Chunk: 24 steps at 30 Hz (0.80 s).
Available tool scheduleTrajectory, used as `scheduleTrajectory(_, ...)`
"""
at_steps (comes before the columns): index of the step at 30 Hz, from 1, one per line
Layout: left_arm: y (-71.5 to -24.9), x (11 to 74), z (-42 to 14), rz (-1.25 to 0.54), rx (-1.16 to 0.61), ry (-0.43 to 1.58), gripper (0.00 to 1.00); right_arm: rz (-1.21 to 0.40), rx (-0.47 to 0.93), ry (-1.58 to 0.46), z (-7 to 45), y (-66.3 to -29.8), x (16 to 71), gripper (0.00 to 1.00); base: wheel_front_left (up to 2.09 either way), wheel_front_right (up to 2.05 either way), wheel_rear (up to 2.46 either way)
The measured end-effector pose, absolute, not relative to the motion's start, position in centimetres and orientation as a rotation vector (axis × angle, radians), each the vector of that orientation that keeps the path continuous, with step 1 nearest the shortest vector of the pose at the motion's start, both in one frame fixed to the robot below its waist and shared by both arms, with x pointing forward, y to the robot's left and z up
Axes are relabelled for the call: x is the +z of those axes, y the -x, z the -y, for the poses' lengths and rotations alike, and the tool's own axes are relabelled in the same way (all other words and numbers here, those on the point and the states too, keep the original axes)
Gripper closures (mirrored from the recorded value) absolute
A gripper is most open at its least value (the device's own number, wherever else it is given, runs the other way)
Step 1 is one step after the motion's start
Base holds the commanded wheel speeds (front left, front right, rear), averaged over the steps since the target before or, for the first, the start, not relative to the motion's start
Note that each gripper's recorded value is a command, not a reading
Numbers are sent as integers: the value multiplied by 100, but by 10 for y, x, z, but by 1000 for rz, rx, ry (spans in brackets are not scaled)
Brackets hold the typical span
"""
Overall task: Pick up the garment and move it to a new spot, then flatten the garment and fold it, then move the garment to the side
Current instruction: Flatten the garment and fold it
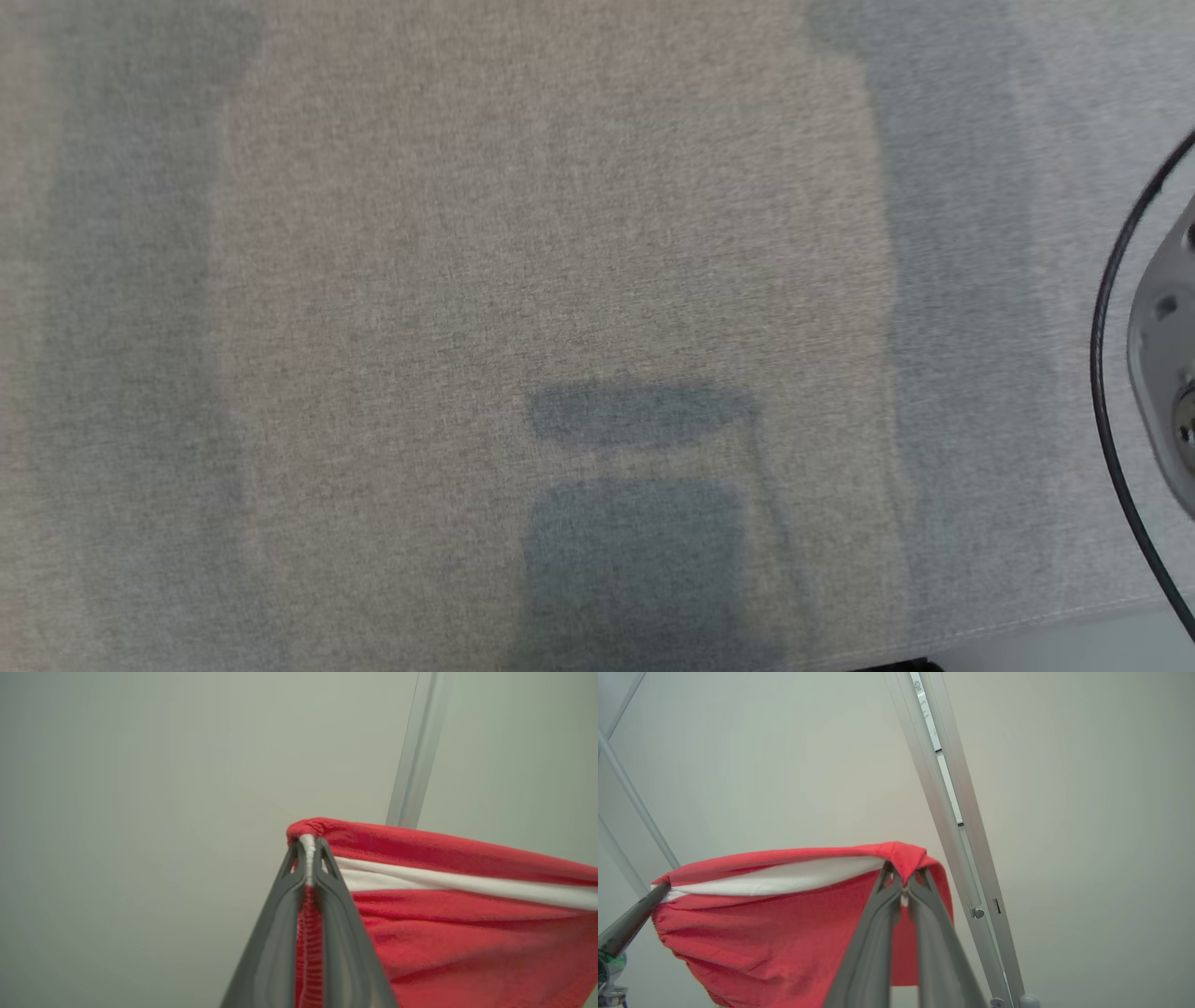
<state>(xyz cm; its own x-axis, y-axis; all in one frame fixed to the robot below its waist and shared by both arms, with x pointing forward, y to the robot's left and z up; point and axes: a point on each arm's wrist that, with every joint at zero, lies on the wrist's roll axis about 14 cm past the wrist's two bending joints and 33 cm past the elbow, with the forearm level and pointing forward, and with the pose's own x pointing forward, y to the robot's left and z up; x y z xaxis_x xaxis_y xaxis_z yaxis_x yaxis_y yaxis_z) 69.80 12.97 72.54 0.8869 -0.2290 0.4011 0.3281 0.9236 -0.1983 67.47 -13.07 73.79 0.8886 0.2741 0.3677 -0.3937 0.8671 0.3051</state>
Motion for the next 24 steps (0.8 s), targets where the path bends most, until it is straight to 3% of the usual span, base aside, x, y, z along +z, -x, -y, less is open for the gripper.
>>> scheduleTrajectory(3, -716, 704, -125, 431, -307, 255, 100, 346, 330, -426, 130, -699, 715, 100, 0, 0, 0)
scheduleTrajectory(7, -732, 605, -124, 294, -303, 265, 100, 160, 325, -468, 113, -719, 613, 100, 0, 0, 0)
scheduleTrajectory(10, -717, 507, -124, 100, -289, 270, 100, -5, 313, -500, 110, -709, 530, 100, 0, 0, 0)
scheduleTrajectory(14, -671, 433, -119, -64, -286, 345, 100, -176, 359, -568, 99, -666, 463, 100, 0, 0, 0)
scheduleTrajectory(19, -601, 401, -110, -168, -329, 434, 100, -350, 413, -571, 114, -590, 421, 100, 0, 0, 0)
scheduleTrajectory(24, -525, 391, -115, -253, -342, 478, 100, -462, 437, -639, 122, -512, 412, 100, 0, 0, 0)
